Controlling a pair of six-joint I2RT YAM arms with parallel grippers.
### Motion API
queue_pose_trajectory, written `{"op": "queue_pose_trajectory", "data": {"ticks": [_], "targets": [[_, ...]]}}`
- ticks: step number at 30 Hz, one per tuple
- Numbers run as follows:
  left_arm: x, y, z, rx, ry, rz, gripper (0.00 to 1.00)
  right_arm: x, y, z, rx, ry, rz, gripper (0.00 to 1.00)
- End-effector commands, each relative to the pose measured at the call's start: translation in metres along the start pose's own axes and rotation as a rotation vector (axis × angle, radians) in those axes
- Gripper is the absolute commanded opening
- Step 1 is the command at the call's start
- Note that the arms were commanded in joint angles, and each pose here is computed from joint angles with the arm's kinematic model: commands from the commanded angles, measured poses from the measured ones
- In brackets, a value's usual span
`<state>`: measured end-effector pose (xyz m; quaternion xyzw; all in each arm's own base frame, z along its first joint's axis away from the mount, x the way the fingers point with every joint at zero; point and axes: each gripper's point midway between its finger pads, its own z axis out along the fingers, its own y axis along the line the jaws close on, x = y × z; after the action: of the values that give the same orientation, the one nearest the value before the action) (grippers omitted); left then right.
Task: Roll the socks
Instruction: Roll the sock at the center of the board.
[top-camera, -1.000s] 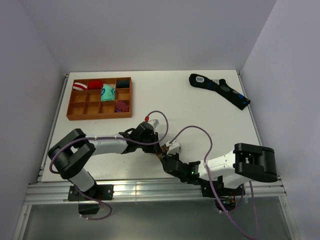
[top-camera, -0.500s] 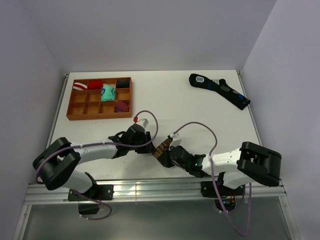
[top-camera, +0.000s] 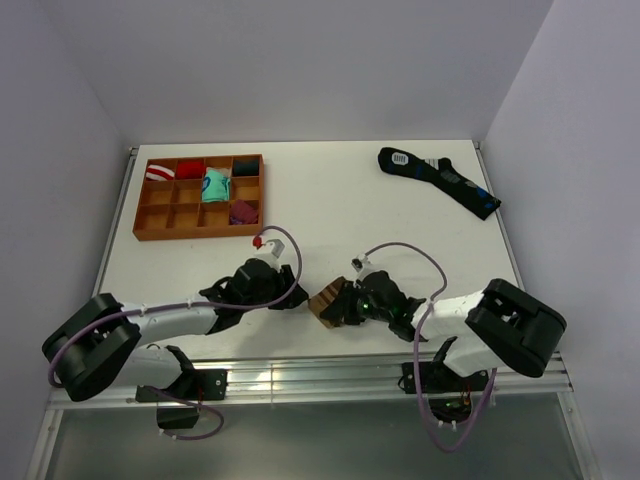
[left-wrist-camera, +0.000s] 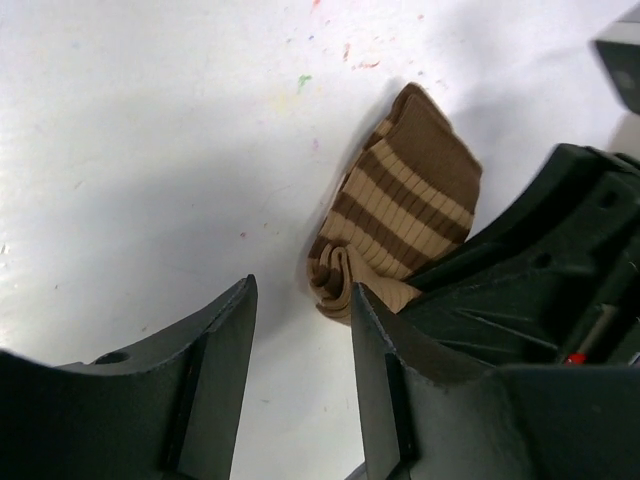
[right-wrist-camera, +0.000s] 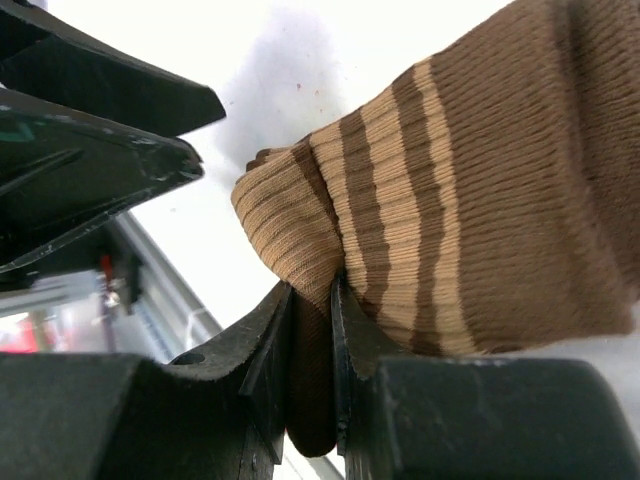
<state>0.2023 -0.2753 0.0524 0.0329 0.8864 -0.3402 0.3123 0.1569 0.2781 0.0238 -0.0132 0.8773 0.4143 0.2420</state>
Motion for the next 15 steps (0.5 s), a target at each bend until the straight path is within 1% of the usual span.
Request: {"op": "queue_pose_trajectory", "data": {"ticks": [1, 2, 3, 5, 6, 9, 10, 11, 15], "targets": [[-0.026, -0.024, -0.002, 0.106, -0.126, 0.049, 0.49, 0.022, -0.006, -0.008, -0.04, 0.114, 0.09, 0.12], [-0.025, -0.023, 0.0, 0.107, -0.125, 0.054, 0.49, 0.024, -0.008, -0.009, -0.044, 0.127, 0.109, 0.12], [-0.024, -0.025, 0.0, 0.115, -0.126, 0.066, 0.49, 0.024, -0.001, -0.011, -0.093, 0.144, 0.133, 0.12], [-0.025, -0.031, 0.002, 0.141, -0.144, 0.086, 0.49, 0.025, -0.009, -0.013, -0.096, 0.16, 0.185, 0.13], [-0.02, -0.03, 0.004, 0.145, -0.136, 0.096, 0.49, 0.024, -0.001, -0.016, -0.148, 0.178, 0.205, 0.13], [-0.018, -0.035, 0.008, 0.171, -0.15, 0.131, 0.5, 0.021, -0.007, -0.017, -0.18, 0.189, 0.285, 0.13], [-0.016, -0.036, 0.009, 0.177, -0.151, 0.152, 0.51, 0.026, -0.007, -0.02, -0.199, 0.214, 0.306, 0.13], [-0.015, -0.036, 0.012, 0.179, -0.148, 0.162, 0.51, 0.021, -0.008, -0.019, -0.217, 0.198, 0.322, 0.13], [-0.008, -0.03, 0.019, 0.152, -0.139, 0.183, 0.5, 0.022, -0.017, -0.02, -0.222, 0.21, 0.404, 0.13]]}}
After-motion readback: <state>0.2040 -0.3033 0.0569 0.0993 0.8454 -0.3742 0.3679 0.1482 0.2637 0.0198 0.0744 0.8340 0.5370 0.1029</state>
